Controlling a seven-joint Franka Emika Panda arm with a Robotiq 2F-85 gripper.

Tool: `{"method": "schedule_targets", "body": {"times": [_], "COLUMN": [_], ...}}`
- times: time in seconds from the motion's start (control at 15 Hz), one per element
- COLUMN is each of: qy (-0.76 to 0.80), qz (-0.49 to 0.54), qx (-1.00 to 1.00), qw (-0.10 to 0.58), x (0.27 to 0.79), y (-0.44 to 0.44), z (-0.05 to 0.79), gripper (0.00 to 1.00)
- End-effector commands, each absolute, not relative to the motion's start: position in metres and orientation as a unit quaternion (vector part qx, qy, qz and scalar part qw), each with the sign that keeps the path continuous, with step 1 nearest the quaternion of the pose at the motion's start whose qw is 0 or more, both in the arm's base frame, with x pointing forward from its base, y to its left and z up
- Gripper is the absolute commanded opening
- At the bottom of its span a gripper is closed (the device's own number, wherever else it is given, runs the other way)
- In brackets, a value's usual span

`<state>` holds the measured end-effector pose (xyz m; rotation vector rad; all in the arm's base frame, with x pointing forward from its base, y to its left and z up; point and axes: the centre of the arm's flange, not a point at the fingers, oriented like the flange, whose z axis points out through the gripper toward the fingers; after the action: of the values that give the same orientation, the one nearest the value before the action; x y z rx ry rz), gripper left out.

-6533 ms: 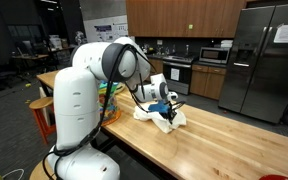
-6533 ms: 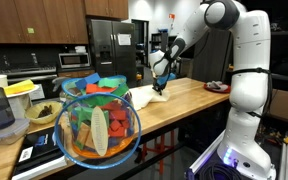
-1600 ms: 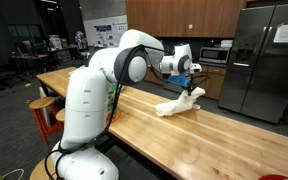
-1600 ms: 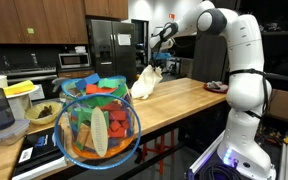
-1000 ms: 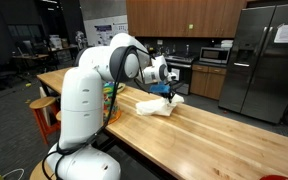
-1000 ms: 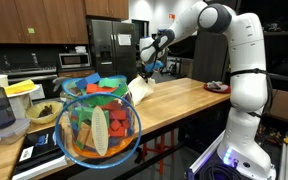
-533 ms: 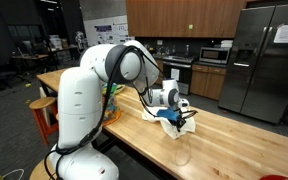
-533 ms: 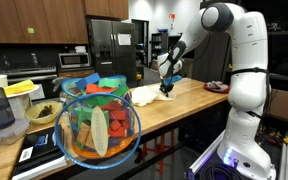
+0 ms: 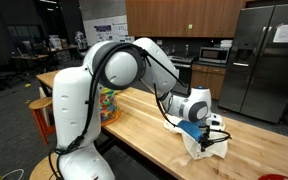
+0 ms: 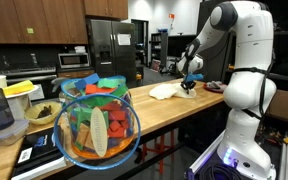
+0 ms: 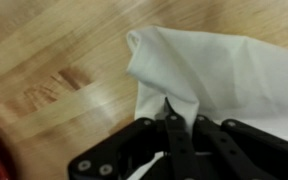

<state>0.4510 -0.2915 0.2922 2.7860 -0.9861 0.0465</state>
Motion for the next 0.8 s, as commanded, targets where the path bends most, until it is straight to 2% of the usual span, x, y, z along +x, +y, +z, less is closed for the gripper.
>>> {"method": "schedule_targets", "body": {"times": [0.0, 0.47, 0.73], "qy": [-0.345, -0.298, -0.254], "qz": [0.043, 0.114, 0.137], "qx": [0.934, 0.946, 0.956], "qw": [0.084, 0.053, 0.041], "x": [0.485, 0.62, 0.666], "y": [-0.311, -0.256, -0.191], "z": [0.329, 0.438, 0.472], "gripper": [0.01, 0.01, 0.01]}}
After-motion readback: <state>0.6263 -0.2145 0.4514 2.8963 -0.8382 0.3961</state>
